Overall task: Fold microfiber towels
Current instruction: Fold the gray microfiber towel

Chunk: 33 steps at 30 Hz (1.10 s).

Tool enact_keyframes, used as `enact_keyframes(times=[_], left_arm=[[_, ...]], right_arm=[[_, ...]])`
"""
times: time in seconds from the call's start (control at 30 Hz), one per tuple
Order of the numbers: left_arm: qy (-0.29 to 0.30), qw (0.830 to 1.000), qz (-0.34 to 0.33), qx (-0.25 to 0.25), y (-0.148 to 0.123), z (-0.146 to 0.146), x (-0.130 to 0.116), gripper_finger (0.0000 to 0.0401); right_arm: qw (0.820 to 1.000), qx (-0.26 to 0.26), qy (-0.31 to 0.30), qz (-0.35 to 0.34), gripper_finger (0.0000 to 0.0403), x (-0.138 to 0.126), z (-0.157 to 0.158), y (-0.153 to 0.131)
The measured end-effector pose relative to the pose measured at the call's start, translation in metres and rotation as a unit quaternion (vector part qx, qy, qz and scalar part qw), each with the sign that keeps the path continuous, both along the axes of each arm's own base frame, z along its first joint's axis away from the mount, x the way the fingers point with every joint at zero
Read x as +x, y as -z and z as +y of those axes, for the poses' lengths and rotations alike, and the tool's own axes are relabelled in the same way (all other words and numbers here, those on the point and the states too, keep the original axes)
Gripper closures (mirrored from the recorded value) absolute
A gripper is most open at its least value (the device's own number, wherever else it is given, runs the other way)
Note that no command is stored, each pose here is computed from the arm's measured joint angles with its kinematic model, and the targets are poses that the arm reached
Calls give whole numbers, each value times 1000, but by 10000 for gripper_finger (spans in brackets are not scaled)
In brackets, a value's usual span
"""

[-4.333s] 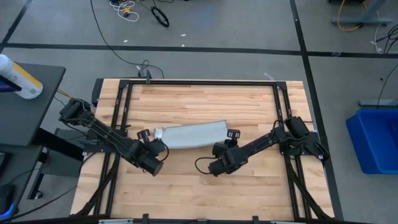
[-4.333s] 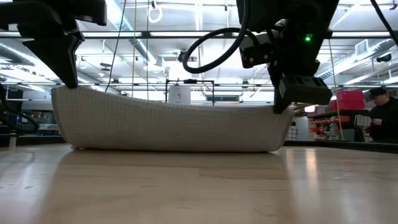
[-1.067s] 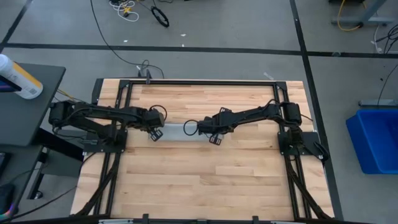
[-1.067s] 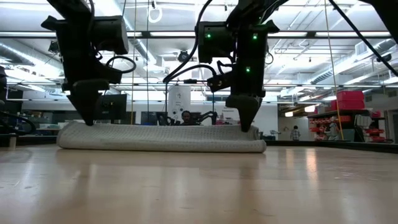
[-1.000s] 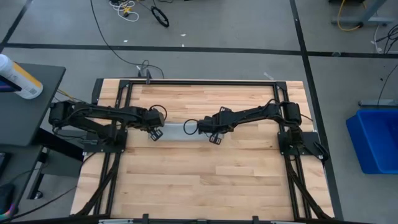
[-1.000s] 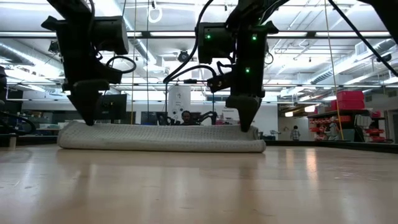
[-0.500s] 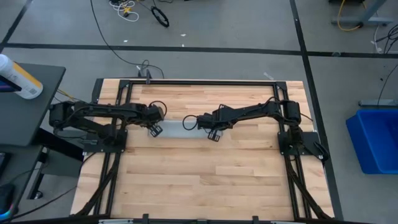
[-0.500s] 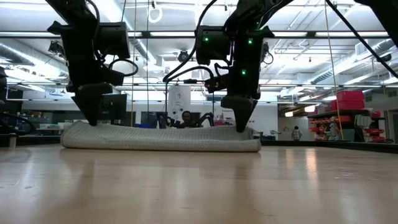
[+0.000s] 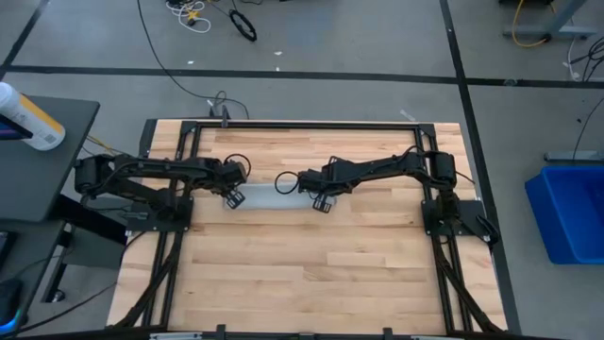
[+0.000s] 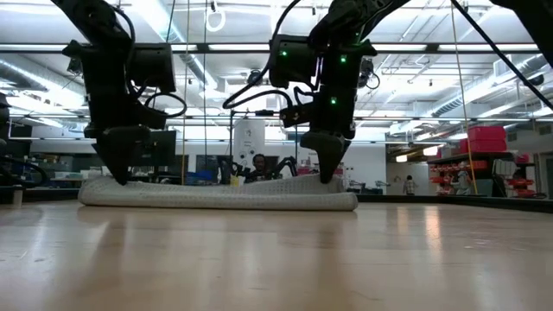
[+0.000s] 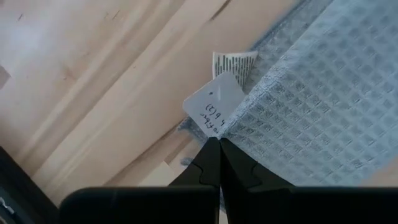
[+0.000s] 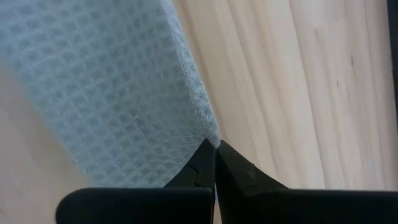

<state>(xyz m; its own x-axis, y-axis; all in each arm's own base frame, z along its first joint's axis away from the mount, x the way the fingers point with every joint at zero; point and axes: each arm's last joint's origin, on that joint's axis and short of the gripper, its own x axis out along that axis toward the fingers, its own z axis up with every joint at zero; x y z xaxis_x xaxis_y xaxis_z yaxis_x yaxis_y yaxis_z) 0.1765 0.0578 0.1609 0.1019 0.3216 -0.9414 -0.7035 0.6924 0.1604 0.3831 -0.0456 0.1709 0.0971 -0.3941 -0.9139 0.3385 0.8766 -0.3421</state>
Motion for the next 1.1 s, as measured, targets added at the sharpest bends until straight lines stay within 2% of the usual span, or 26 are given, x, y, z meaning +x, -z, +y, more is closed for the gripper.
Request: enact_keyframes(times=[0.2,0.33,0.43,0.57,1.1], left_arm=[[-20,1000,-10,7,-6,1,3,401],[17,1000,7,16,-2,1,1,401],[39,999,17,-3,0,0,-1,401],[58,998,9,-11,-2,-1,0,401],[31,999,-9,0,-10,1,5,401]], right_arm=[[1000,12,-13,-15,403,3,0,0],[999,26,4,-23,403,3,0,0],[999,35,28,-26,403,2,0,0],[998,49,40,14,403,-6,2,2],[998,57,17,25,403,-7,-1,2]])
